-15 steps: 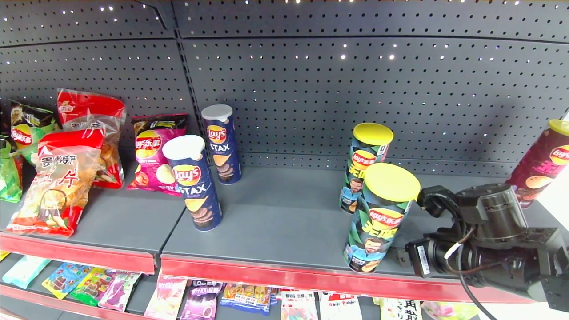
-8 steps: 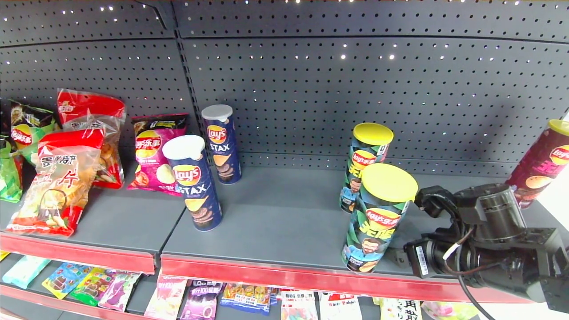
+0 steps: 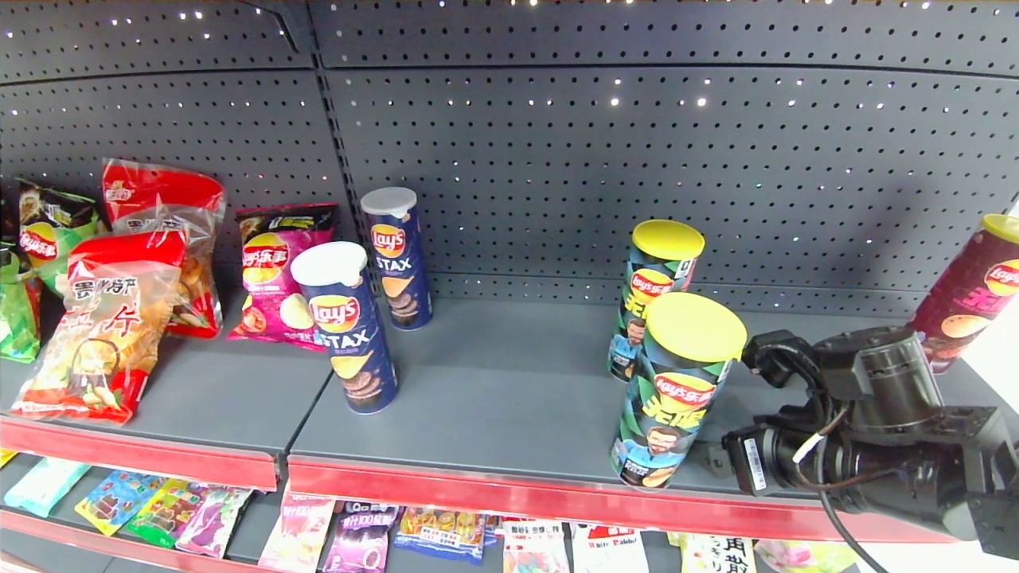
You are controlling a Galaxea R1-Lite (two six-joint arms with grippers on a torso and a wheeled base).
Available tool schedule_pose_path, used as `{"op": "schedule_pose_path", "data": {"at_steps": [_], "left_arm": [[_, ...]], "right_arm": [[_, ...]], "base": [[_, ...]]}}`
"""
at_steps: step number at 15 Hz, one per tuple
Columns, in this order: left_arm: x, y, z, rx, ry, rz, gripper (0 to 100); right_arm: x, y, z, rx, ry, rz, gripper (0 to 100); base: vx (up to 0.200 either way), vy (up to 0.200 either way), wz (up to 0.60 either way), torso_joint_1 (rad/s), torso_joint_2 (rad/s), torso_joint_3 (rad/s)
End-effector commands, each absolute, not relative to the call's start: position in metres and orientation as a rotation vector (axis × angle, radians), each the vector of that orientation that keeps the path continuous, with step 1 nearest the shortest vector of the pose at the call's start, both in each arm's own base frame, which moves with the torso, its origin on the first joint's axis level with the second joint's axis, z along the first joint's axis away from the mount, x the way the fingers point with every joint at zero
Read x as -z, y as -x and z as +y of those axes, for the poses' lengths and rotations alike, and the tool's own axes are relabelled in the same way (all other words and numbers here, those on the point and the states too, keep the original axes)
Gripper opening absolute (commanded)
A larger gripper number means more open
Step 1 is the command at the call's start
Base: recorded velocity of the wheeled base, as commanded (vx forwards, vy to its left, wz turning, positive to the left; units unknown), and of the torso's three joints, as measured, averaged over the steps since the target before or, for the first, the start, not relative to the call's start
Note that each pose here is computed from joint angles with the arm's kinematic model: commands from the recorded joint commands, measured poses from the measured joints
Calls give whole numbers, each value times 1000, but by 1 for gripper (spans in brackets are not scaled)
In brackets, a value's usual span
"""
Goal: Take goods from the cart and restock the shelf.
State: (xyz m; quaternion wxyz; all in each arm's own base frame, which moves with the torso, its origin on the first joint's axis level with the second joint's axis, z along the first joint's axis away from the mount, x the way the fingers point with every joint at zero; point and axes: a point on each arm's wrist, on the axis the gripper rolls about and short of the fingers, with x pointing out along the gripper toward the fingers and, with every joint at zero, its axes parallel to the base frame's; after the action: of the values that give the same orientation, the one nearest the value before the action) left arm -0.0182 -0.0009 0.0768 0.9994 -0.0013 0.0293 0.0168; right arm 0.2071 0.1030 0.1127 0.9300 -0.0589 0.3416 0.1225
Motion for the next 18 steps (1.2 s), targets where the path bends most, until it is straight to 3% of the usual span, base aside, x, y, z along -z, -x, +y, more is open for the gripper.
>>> {"op": "schedule_pose_path", "data": {"at_steps": [1,11,18], "left_arm": [[-77,18,-1,-34,3,60,100],[-77,18,-1,-34,3,60,100],[-77,18,-1,-34,3,60,100]], "right_arm": [[-113,-207,103,-253,120,697,100],[-132,-191,82,-182,81,611,100],[-149,-142,62,-218,92,482,100]], "base": [[0,0,0,0,0,0],[0,0,0,0,0,0],[0,0,0,0,0,0]]}}
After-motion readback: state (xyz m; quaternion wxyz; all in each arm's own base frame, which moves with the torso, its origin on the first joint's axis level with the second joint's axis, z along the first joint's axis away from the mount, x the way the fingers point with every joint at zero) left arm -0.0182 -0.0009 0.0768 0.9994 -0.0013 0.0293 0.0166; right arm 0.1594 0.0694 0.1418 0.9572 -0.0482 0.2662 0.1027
